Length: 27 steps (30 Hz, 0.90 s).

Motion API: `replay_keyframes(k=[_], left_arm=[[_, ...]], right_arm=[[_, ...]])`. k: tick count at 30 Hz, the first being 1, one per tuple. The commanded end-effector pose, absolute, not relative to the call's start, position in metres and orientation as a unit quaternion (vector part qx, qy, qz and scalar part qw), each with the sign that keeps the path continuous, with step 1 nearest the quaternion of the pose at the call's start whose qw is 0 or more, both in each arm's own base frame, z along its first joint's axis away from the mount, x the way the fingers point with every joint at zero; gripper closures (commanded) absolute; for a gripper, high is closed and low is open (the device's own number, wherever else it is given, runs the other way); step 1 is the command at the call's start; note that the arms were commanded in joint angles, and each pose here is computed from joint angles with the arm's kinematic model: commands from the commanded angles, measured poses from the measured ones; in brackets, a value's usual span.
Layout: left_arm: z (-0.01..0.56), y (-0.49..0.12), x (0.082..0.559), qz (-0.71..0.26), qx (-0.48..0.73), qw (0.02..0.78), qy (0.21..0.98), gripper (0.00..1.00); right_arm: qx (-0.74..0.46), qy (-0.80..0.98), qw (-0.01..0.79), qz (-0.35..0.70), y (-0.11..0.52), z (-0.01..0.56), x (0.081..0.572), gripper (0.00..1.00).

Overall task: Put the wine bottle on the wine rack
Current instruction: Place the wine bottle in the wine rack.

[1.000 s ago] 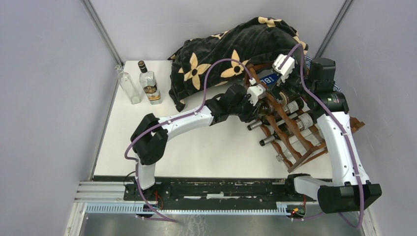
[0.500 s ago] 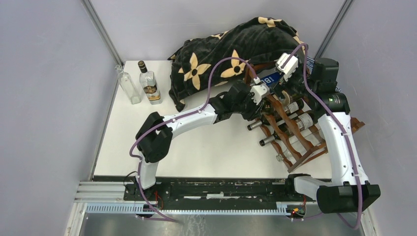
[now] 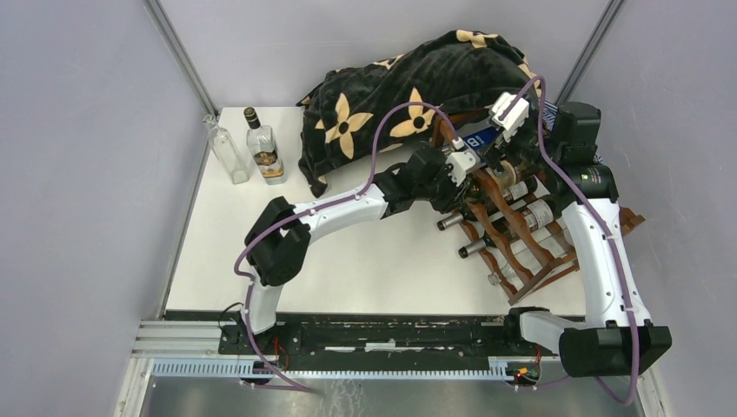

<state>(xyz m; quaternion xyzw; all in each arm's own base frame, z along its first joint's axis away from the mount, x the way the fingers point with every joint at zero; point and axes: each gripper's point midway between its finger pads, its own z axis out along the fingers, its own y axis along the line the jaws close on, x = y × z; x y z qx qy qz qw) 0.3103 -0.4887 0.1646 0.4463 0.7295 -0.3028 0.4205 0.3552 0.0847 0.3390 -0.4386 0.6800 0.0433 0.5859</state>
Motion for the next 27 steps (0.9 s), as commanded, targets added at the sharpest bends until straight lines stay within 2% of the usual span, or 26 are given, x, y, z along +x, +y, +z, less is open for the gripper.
replay_keyframes(k=[1, 27], left_arm=[[0.265, -0.522, 0.338, -0.335, 0.420, 0.562, 0.629, 0.98], [0.263, -0.539, 0.349, -0.349, 0.399, 0.562, 0.634, 0.98]], right_arm=[[-0.454, 0.667, 0.575, 0.135, 0.116, 0.334, 0.328, 0.02], [-0.422, 0.677, 0.585, 0.145, 0.099, 0.341, 0.331, 0.02]])
